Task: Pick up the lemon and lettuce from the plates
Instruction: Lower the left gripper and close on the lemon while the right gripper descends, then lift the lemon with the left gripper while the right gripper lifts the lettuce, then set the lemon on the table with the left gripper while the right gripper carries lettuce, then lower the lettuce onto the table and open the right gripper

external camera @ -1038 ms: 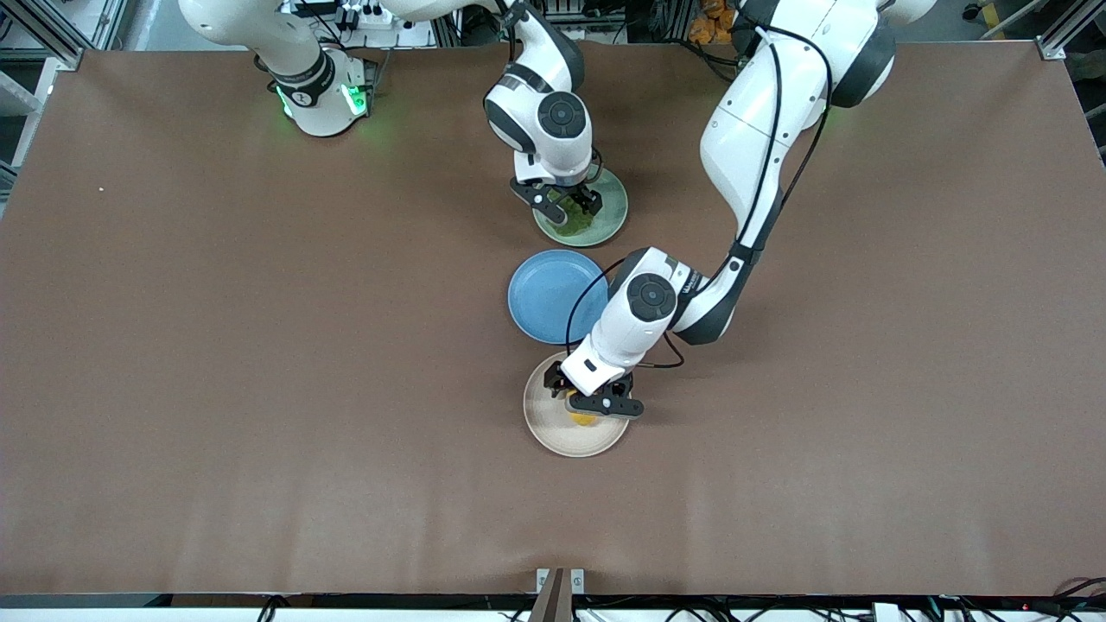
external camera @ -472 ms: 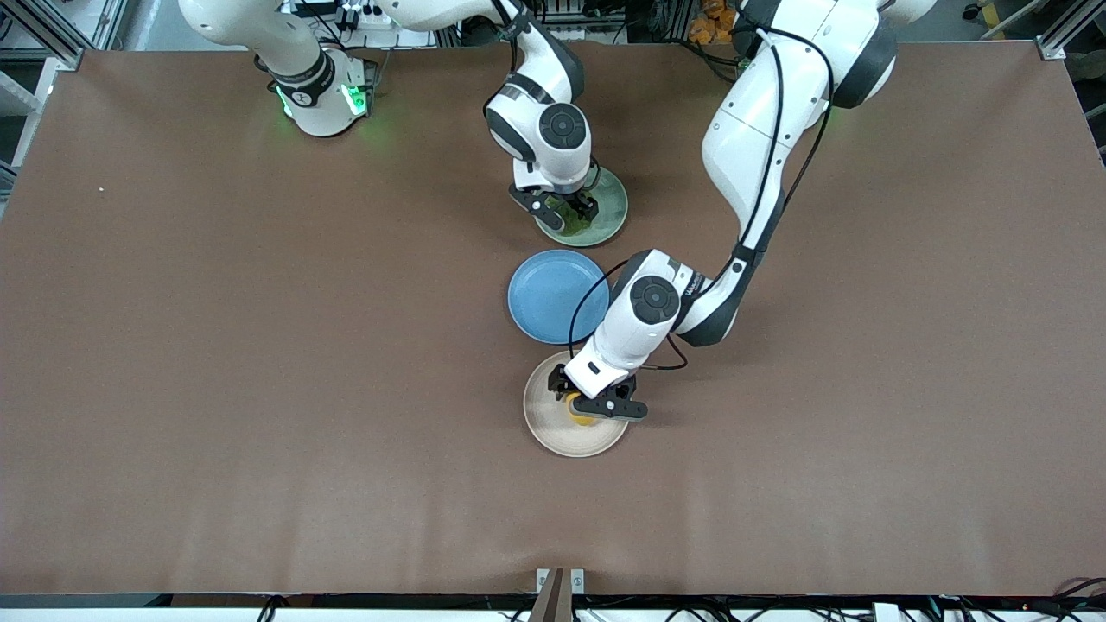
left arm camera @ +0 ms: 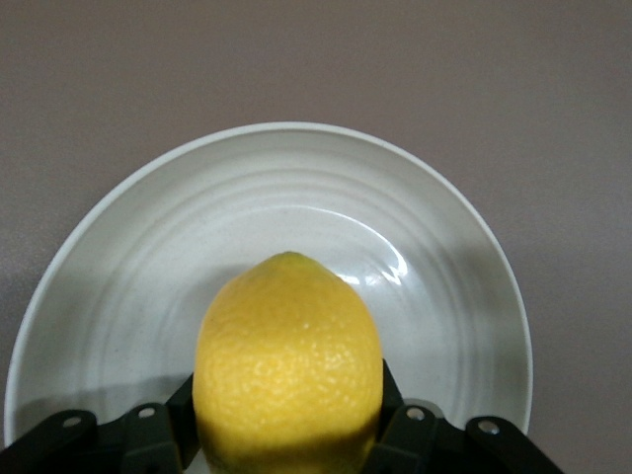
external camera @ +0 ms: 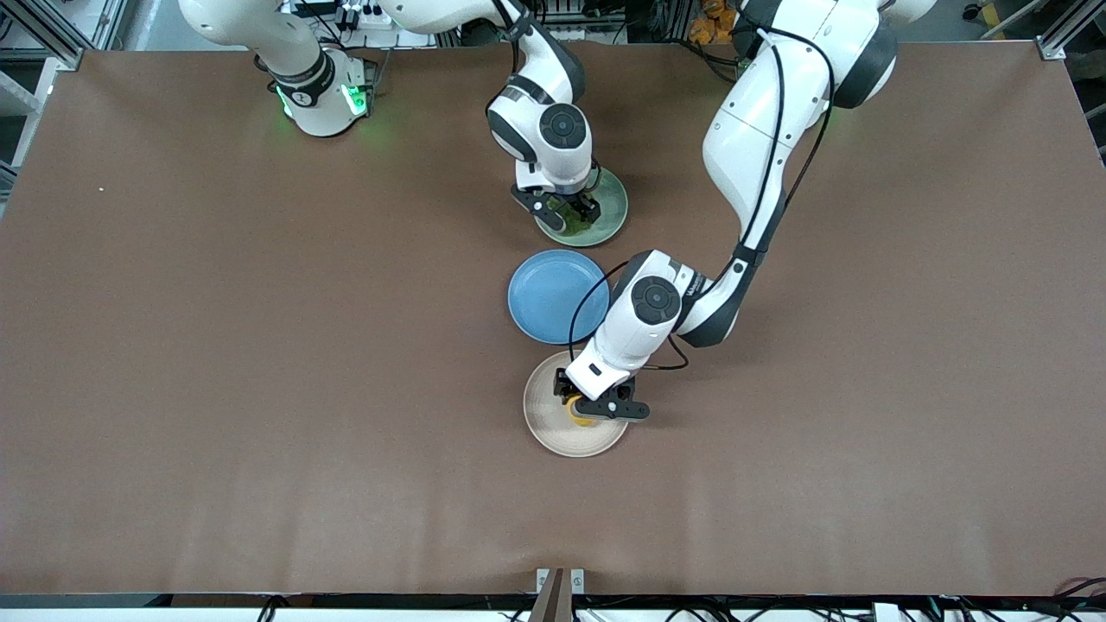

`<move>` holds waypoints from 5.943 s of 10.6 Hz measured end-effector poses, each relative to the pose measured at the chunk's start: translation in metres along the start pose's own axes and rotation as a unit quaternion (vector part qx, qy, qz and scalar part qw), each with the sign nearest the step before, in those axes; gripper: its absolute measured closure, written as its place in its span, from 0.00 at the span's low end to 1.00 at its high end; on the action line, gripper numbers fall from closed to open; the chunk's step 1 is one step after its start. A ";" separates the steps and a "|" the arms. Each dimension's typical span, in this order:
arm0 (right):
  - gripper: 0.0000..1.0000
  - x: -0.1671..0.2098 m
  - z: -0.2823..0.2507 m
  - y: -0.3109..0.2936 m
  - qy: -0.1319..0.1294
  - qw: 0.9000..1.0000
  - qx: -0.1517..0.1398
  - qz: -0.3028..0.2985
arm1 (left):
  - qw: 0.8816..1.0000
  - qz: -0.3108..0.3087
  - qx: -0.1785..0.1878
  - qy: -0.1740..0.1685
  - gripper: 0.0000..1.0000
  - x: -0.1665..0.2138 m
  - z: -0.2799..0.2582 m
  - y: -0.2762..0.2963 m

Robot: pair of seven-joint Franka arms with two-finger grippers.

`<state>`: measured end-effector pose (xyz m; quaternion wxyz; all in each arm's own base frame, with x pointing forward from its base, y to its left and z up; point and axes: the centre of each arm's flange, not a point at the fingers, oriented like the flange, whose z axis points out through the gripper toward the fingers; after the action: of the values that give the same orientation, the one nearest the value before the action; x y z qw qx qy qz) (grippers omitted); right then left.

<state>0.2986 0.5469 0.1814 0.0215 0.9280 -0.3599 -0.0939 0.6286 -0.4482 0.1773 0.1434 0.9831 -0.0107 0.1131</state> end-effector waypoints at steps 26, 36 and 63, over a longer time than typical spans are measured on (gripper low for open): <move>0.96 0.242 -0.191 -0.017 0.107 0.992 0.058 -0.040 | 0.934 -0.038 0.184 -0.304 0.36 0.070 -0.155 -0.311; 0.96 0.324 -0.209 0.017 0.099 0.991 0.018 -0.087 | 0.939 -0.029 0.171 -0.298 0.35 0.064 -0.102 -0.355; 0.93 0.591 -0.128 0.190 0.033 0.993 -0.008 -0.117 | 0.963 -0.039 0.148 -0.221 0.00 0.085 -0.368 -0.302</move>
<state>0.6243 0.0060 0.2333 0.0295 0.9662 -0.2471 -0.0676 0.6472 -0.0527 0.4551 -0.0048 0.9936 0.0130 -0.1122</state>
